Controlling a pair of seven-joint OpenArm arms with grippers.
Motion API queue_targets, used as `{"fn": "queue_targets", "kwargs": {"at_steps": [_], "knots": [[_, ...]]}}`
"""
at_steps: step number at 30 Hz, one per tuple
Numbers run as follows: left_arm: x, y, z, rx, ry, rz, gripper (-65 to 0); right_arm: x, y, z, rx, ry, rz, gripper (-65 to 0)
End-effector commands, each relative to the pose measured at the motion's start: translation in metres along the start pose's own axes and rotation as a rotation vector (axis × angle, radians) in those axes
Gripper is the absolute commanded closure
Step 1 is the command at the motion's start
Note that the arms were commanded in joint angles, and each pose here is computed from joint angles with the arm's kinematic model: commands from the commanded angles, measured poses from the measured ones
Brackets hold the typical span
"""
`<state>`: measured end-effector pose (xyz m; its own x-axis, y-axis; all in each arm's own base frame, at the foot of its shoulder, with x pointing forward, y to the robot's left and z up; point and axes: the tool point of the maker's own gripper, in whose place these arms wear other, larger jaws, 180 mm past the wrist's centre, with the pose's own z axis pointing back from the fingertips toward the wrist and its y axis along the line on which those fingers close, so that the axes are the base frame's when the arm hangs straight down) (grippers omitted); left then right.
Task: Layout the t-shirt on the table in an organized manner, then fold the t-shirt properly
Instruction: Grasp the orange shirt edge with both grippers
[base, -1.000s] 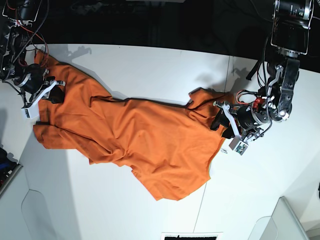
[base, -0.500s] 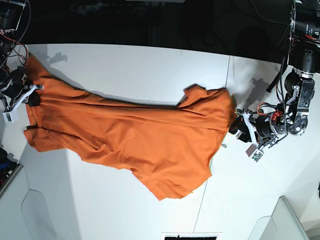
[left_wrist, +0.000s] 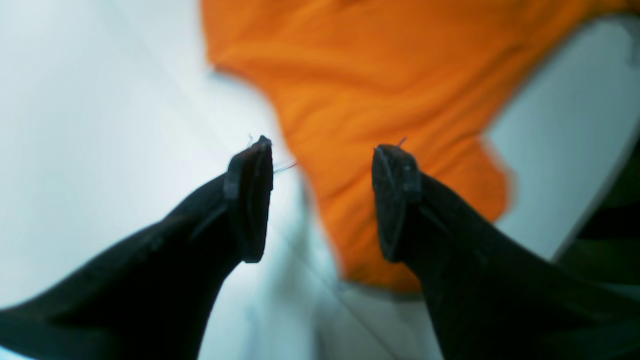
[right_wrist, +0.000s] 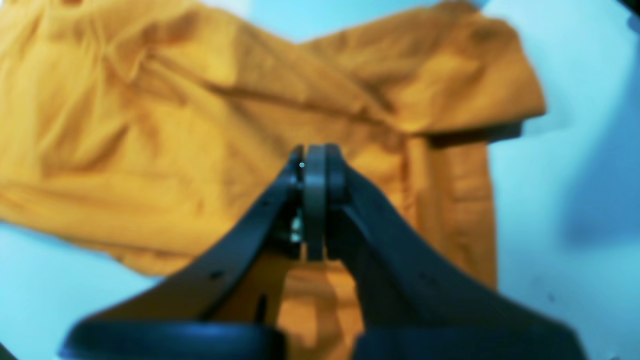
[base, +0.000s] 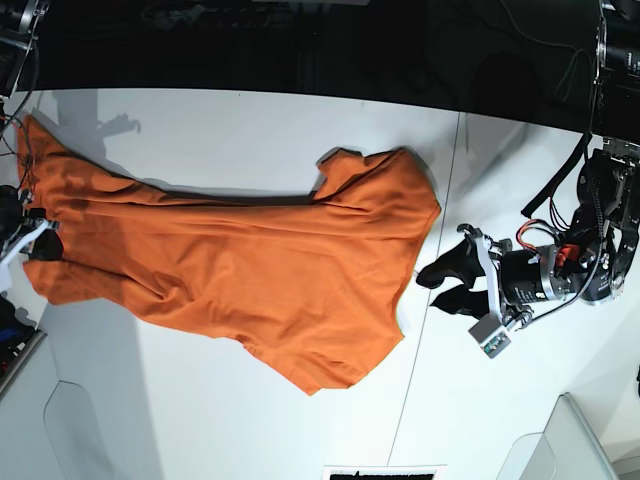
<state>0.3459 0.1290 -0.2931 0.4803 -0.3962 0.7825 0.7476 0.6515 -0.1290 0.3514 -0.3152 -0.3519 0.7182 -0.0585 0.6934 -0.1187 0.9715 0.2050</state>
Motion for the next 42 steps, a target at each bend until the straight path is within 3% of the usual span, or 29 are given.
{"fn": "queue_targets", "kwargs": {"at_steps": [1, 7, 10, 19, 24, 27, 37, 38, 39, 42], "knots": [[0.008, -0.014, 0.006, -0.024, -0.023, -0.051, -34.1, 0.021, 0.003, 0.010, 0.012, -0.059, 0.032, 0.0], [-0.033, -0.116, 0.004, -0.202, 0.002, -0.066, -34.1, -0.008, 0.009, 0.014, 0.016, -0.007, 0.056, 0.0], [-0.043, -0.146, -0.002, -0.213, -0.018, -0.074, -34.1, -0.019, 0.013, 0.014, 0.034, 0.007, 0.035, 0.0], [-0.055, -0.109, -0.044, 0.089, 0.002, -0.079, -34.1, -0.041, 0.055, -0.012, 0.126, -0.002, -0.050, 0.0], [-0.065, -0.131, -0.065, 0.049, 0.052, -0.126, -34.1, -0.048, 0.075, -0.024, 0.156, -0.009, -0.076, 0.0], [-0.068, -0.133, -0.075, 0.102, 0.068, -0.158, -34.1, -0.044, 0.080, -0.027, 0.165, -0.026, -0.081, 0.0], [-0.083, -0.126, -0.101, 0.133, 0.075, -0.090, -34.1, -0.021, 0.085, -0.029, 0.181, -0.066, -0.056, 0.0], [-0.083, -0.124, -0.102, 0.136, 0.076, -0.090, -32.8, -0.022, 0.087, -0.030, 0.186, -0.063, -0.052, 0.0], [-0.082, -0.122, -0.102, 0.142, 0.075, -0.093, -27.0, -0.023, 0.091, -0.032, 0.194, -0.058, -0.045, 0.0], [-0.082, -0.119, -0.101, 0.154, 0.084, -0.110, -4.4, -0.030, 0.109, -0.041, 0.225, -0.024, 0.007, 0.0]]}}
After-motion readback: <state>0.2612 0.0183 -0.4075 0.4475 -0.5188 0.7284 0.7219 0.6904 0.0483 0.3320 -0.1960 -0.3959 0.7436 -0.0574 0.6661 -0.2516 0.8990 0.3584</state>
